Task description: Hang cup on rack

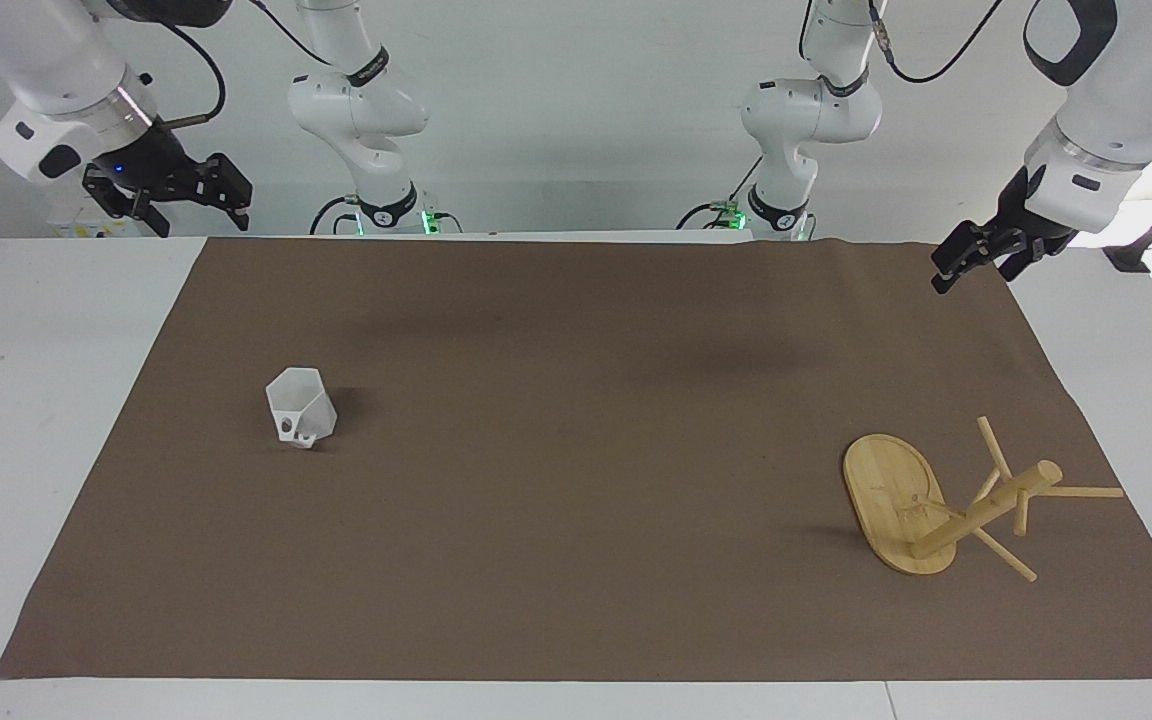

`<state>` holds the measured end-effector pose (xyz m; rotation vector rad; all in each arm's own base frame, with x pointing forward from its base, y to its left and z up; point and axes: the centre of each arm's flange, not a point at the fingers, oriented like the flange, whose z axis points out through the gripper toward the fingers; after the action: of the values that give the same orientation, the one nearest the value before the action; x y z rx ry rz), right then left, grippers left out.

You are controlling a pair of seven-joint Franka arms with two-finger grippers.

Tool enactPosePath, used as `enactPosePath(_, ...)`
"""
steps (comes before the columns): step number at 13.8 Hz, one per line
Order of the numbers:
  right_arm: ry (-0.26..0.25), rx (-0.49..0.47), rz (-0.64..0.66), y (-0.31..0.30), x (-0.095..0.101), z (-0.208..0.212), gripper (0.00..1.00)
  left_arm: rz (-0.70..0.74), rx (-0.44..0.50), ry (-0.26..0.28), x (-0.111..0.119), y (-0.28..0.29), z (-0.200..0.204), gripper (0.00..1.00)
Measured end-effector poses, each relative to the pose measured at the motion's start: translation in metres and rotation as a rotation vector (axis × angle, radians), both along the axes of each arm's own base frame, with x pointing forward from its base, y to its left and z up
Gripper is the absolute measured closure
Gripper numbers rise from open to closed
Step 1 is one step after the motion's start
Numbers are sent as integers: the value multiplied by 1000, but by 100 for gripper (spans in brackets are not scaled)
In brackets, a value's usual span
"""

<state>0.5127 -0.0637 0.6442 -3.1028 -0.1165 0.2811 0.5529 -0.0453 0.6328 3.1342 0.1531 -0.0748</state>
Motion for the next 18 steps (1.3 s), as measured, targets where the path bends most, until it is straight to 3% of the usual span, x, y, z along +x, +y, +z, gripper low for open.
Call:
enactPosePath(8, -5, 4, 26, 1, 1, 0, 0, 0, 0, 0, 0, 0, 0, 0)
enactPosePath(12, -94, 64, 388, -7, 16, -9, 0, 0, 0, 0, 0, 0, 0, 0)
enactPosePath(18, -285, 441, 822, -121, 51, -110, 0, 0, 0, 0, 0, 0, 0, 0)
